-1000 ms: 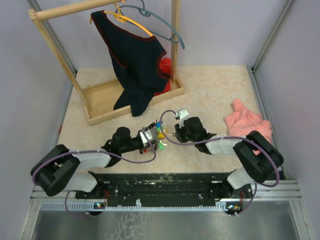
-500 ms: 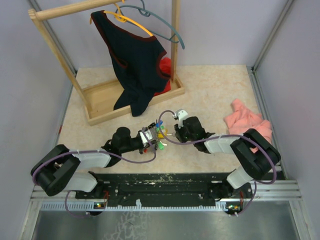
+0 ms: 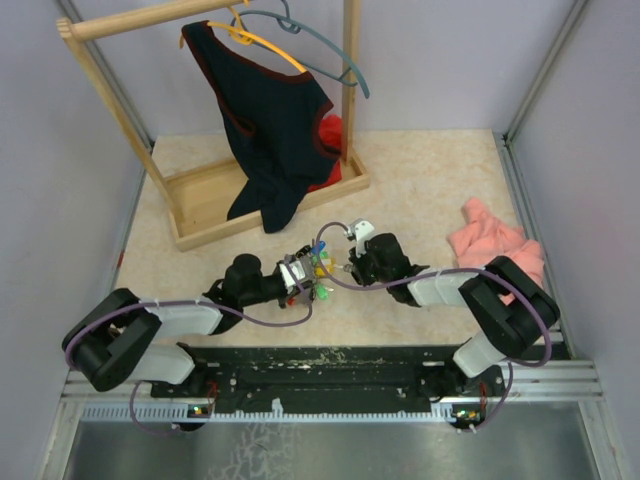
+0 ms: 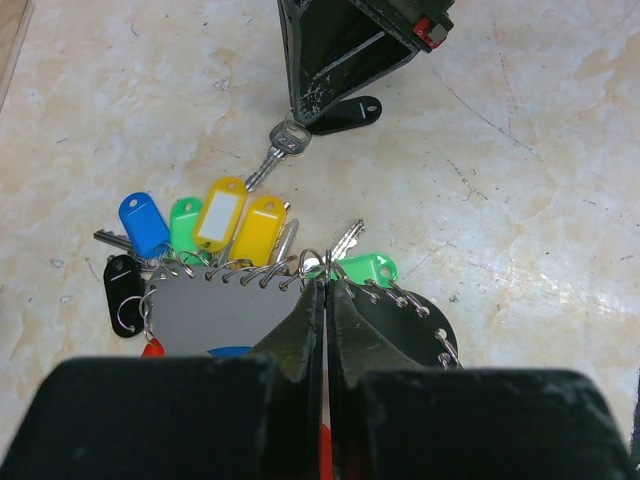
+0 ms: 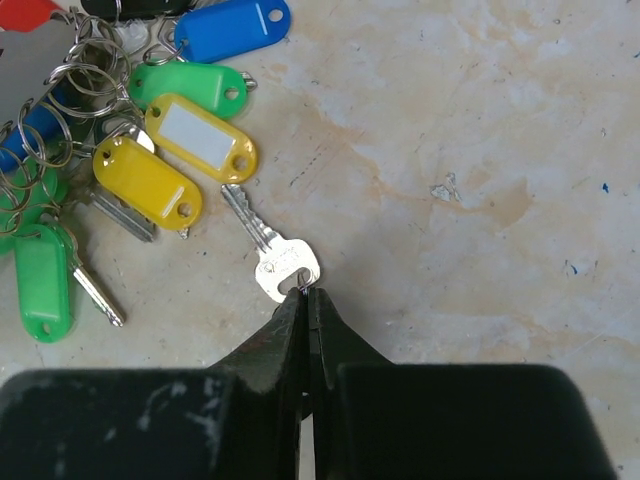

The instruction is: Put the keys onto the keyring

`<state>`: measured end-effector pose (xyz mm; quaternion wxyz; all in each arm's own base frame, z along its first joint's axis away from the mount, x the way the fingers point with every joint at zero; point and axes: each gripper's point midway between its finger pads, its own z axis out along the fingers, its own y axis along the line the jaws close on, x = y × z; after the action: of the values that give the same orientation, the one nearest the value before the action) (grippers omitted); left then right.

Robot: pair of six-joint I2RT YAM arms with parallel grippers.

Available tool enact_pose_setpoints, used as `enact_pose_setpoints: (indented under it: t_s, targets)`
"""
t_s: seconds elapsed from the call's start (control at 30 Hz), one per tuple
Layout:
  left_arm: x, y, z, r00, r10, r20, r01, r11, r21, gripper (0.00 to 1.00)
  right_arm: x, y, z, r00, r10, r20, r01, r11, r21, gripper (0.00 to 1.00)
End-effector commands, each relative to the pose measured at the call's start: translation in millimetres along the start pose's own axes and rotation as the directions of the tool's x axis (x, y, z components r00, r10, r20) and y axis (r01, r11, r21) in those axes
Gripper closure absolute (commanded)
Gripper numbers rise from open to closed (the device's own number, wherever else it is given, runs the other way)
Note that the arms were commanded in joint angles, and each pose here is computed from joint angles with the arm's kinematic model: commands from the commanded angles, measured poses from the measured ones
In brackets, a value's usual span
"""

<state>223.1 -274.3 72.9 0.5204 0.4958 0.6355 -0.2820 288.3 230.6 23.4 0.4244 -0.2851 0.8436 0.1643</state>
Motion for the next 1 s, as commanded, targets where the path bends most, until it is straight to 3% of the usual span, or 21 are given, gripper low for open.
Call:
enact_pose_setpoints:
  t_s: [0.0, 0.37, 0.73, 0.97]
  targets:
    - [-10, 2, 2, 0.999, 0.011, 0.035, -0.011, 1.000, 0.006, 0.99, -29, 1, 1, 0.997, -0.031, 0.075, 0.033, 0.999, -0.019, 1.00]
    - [-18, -7, -2, 0.995, 0.042, 0.093, -0.046, 0.998, 0.041, 0.99, -50, 27, -28, 0.963, -0.196, 0.187, 0.212, 0.975, -0.067, 1.00]
    - [-22, -19, -6, 0.985, 0.098, 0.142, -0.113, 0.989, 0.098, 0.99, -46, 81, -50, 0.883, -0.355, 0.307, 0.434, 0.867, -0.246, 1.00]
    - [-17, -31, -4, 0.979, 0.138, 0.147, -0.163, 0.971, 0.173, 0.99, -42, 96, -53, 0.840, -0.423, 0.340, 0.510, 0.828, -0.232, 1.00]
